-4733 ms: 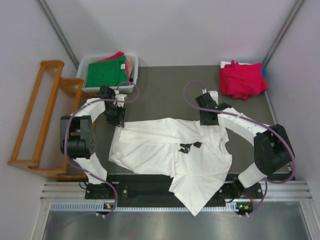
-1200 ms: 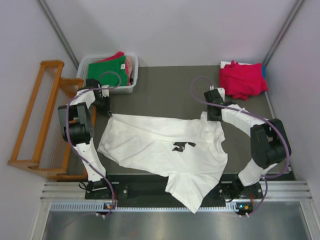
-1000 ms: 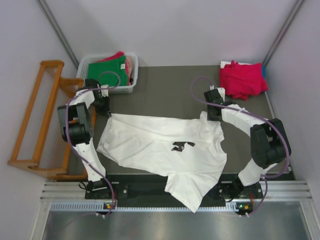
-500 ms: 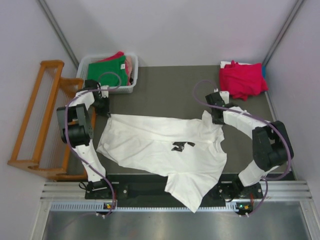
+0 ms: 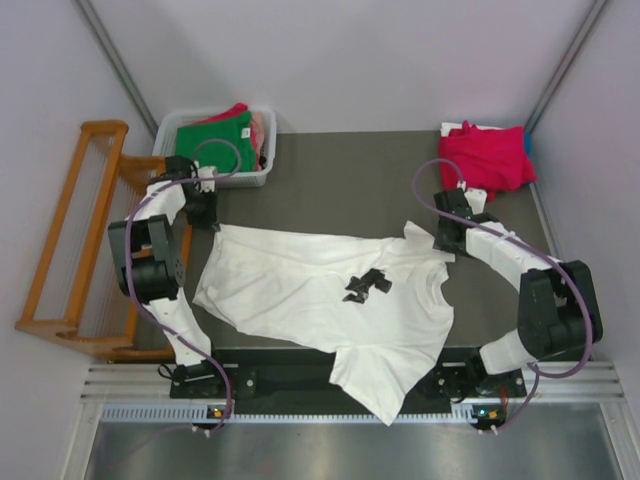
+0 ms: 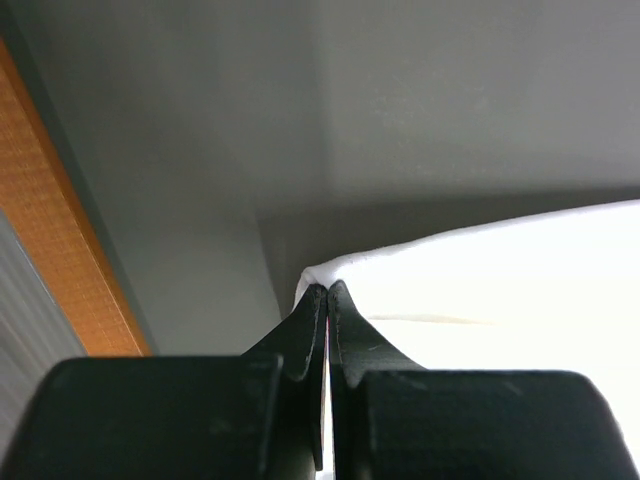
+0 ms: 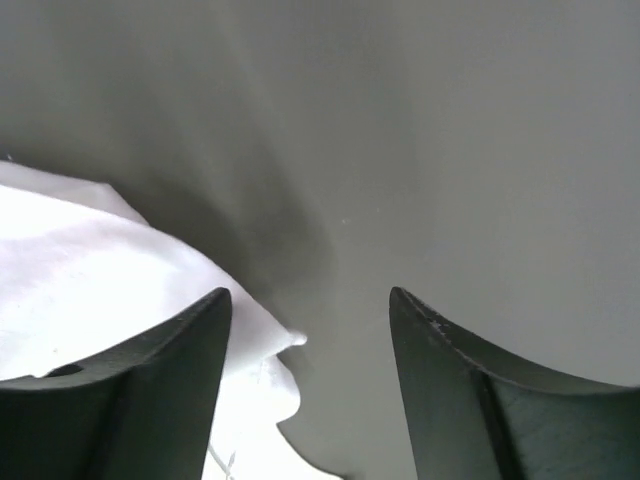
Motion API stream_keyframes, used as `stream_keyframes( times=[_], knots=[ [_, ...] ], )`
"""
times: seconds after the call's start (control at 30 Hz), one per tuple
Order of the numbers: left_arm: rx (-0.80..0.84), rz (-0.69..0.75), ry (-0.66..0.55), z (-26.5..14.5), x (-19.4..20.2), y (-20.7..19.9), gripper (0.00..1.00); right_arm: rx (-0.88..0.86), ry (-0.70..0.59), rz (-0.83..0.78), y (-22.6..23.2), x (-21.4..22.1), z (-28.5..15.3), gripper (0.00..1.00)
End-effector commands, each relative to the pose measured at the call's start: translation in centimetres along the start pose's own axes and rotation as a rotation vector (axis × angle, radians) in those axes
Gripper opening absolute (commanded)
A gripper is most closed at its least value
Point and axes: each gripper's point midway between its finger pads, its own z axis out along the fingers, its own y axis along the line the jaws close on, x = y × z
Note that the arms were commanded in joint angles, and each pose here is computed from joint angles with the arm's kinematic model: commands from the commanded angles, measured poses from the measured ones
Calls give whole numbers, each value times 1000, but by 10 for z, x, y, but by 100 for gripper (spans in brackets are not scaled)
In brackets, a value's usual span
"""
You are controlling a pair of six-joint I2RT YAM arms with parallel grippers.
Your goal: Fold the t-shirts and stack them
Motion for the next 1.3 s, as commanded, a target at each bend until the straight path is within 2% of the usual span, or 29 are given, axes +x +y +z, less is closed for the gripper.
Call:
stream_keyframes(
  times=[0.0, 0.33, 0.53, 0.6, 0.73, 0.87, 1.03, 1.13, 1.17, 1.27],
  knots=[
    [2, 38, -63, -21, -16, -5, 0, -35, -57, 47, 4, -16, -8, 66],
    [9, 44, -37, -19, -7, -9, 0, -69, -70, 14, 36, -48, 13, 63],
    [46, 49, -40, -23, -10, -18, 2, -111, -119, -15, 50, -53, -7, 61],
    [44, 57, -28, -20, -8, -19, 15, -89, -146, -66, 51, -51, -15, 61],
    [19, 58, -26, -18, -7, -14, 77, -109, -144, -80, 50, -43, -24, 61],
    [15, 65, -26, -20, -7, -14, 88, -113, -147, -76, 46, -39, -28, 59],
    [66, 111, 1, -39, 9, -35, 88, -126, -161, -81, 44, -40, -40, 59],
    [82, 186, 56, -50, 39, -49, 88, -133, -164, -90, 46, -38, -46, 59],
    [92, 198, 105, -47, 61, -52, 88, -137, -163, -96, 47, -35, -47, 59],
    [70, 259, 153, -51, 103, -47, 86, -143, -158, -99, 46, -27, -48, 59]
  ],
)
